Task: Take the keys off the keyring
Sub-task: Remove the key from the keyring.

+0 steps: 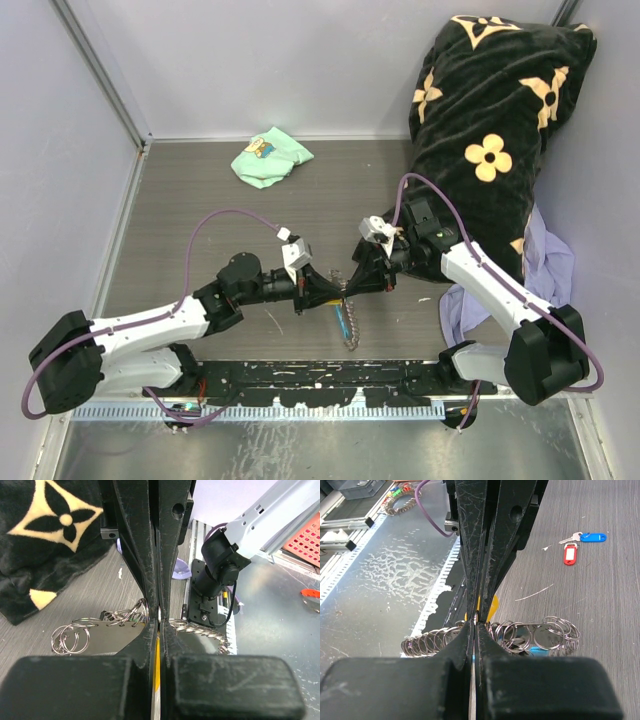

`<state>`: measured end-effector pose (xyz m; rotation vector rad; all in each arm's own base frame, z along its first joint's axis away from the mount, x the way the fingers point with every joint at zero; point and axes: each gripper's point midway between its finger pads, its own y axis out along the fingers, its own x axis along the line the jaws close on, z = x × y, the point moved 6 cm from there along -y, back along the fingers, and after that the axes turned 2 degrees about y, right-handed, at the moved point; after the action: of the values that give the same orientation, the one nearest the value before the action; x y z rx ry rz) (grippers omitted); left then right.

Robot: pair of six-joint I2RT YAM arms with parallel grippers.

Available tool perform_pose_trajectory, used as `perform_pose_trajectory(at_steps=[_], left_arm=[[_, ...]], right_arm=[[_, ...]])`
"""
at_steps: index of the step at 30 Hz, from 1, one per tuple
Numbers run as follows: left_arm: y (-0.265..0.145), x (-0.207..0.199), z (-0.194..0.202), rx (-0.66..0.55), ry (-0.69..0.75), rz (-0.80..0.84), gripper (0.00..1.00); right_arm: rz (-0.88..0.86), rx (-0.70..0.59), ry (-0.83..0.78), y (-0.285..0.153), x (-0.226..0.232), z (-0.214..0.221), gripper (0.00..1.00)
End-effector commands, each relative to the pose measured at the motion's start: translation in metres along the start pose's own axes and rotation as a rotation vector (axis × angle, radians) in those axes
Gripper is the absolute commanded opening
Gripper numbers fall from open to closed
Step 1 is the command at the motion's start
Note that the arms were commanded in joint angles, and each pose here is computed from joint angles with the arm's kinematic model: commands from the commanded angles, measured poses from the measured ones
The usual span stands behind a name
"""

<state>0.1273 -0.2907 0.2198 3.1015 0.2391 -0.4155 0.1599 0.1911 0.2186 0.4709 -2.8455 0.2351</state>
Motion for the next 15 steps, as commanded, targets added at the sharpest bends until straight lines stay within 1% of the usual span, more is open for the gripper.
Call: perform_pose_trajectory(at_steps=[1,3,4,11,15], left_arm=[[0.001,-0.004,-0.020,0.008,0.033,-0.005,0.00],[-0.001,-0.005,-0.020,0.045,0.020,-0.014,0.00],[-0.002,-0.006,-0.021,0.067,0.015,-0.016,0.00],[-0.002,-0.011,-0.034,0.206,-0.035,-0.027,0.00],[0.001,-0.011,-0.036,0.294,-0.066,-0.028,0.00]], right_arm=[[-0.013,-0.010,-0.111,0.000,0.008,-0.016,0.02],[0.002,0.018,-0.129,0.000,0.009,-0.014,0.09],[0.009,0.032,-0.139,0.000,0.008,-0.013,0.10],[0.033,0.109,-0.181,0.002,0.008,-0.010,0.11],[0.040,0.120,-0.180,0.002,0.007,-0.011,0.11]])
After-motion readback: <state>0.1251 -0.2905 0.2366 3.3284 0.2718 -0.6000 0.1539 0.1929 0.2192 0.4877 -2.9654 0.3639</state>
